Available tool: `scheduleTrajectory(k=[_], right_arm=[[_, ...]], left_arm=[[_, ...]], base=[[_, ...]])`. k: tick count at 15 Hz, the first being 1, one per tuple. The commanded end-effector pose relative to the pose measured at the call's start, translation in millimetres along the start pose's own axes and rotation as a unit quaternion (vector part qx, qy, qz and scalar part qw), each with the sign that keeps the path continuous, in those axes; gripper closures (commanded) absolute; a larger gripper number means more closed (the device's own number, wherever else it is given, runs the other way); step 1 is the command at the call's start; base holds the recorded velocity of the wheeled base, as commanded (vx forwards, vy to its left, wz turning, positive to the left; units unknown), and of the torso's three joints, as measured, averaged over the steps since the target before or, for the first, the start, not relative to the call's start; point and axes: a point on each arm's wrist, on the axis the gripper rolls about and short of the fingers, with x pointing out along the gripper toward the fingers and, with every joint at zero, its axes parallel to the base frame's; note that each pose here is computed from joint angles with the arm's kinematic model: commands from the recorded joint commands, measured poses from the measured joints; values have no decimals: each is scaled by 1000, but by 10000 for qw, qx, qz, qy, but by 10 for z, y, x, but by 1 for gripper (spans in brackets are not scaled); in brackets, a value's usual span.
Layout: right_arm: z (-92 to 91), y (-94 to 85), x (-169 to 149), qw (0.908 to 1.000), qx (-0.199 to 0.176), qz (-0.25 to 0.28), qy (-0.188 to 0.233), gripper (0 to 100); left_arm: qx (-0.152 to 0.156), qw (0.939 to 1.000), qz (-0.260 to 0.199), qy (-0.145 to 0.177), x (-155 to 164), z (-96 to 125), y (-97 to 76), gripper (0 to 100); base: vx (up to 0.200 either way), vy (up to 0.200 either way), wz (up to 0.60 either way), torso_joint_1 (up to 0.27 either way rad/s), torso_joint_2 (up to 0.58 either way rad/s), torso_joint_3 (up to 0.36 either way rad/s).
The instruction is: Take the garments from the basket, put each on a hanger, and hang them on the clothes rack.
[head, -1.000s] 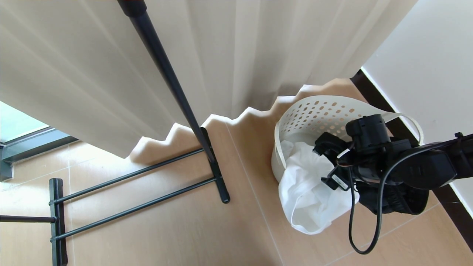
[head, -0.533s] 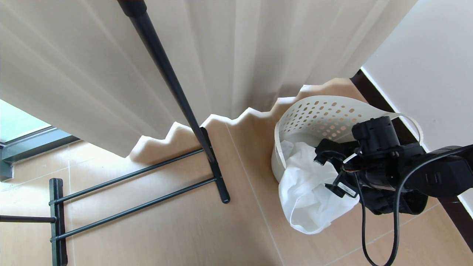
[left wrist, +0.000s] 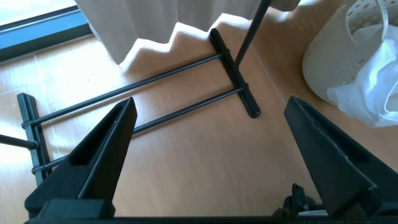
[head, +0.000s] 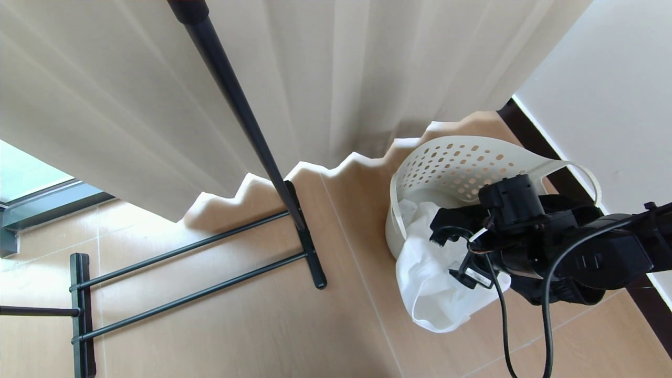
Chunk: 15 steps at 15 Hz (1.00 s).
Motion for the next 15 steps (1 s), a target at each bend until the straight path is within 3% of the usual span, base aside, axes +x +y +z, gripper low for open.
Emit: scheduleTrajectory(k=[1, 8, 15], right_arm=[[31, 59, 138, 9999, -68, 44, 125, 0], [146, 48, 327, 9995, 36, -294, 94, 0], [227, -60, 290, 9970, 262, -726, -51, 0]], left_arm=[[-1, 10000, 1, -2, 0, 0, 0, 0], [-1, 10000, 1, -2, 0, 0, 0, 0], [-1, 10000, 1, -2, 0, 0, 0, 0]], base=[[0, 0, 0, 0, 0, 0], [0, 0, 0, 0, 0, 0], [0, 0, 0, 0, 0, 0]])
